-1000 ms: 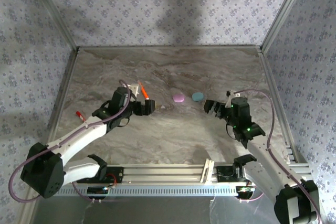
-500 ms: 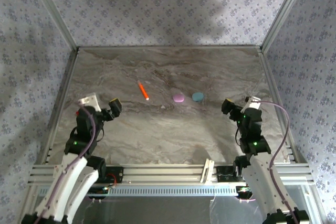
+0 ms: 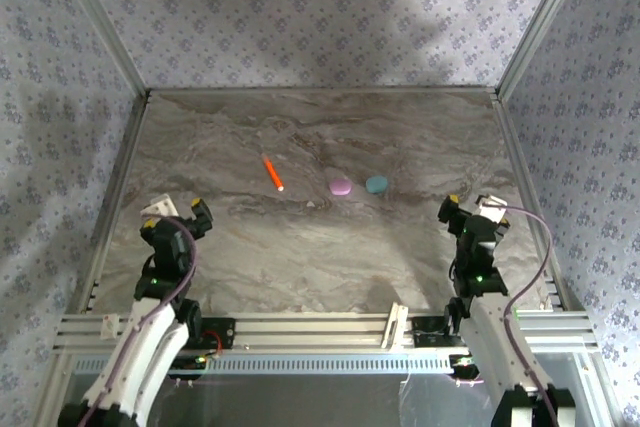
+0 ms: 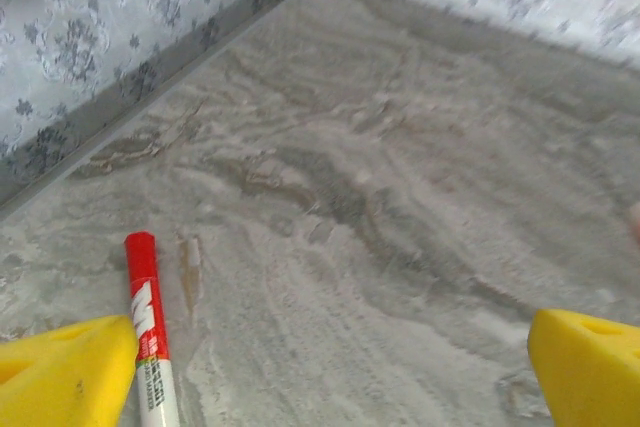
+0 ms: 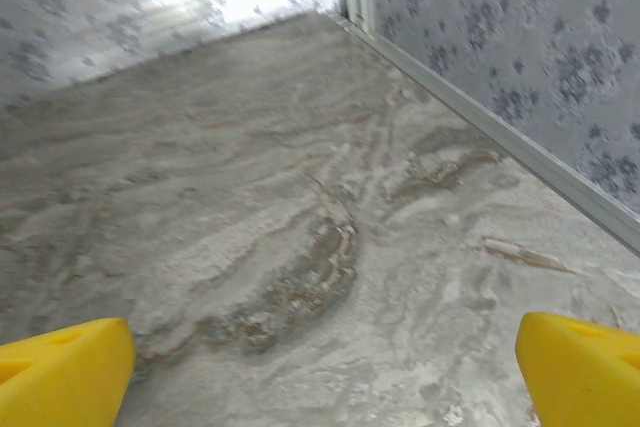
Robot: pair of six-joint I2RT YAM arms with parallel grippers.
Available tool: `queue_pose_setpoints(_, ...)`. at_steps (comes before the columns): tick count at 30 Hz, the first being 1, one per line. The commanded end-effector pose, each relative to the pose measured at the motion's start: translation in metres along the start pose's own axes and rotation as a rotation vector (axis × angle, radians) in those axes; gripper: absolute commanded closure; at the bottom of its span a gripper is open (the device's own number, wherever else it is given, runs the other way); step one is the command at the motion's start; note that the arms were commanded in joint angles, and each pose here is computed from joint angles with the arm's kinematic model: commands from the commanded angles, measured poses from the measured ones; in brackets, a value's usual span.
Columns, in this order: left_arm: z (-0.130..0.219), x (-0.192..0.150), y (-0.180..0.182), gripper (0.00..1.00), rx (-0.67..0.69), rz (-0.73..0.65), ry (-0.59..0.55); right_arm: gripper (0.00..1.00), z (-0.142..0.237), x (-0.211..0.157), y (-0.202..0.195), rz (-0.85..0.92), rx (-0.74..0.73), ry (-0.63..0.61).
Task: Insert the wireless bluetooth earbuds into the charging case
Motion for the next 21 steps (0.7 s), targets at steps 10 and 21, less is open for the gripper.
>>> queue_pose_setpoints(10, -0.084, 0.018, -0.025, 0.0, -0.075, -0.126, 0.034, 0.0, -0.061, 0.014, 0.009, 0.002, -0.064, 0.001)
queue_pose_setpoints(21, -0.114, 0.012, -0.04, 0.0, -0.161, -0.192, -0.057, 0.0, -0.095, 0.01, 0.056, 0.26, 0.119, -0.002)
Point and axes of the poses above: each hand's point on the last joint's axis, 136 mm out from that joint toward the fingers, its own z axis back along the fingers, its own y axis along the line the jaws close on, x = y × z, the point moved 7 cm from there along z, back along the fingers, and after that the axes turned 3 degrees about z, right-handed, at the moved point
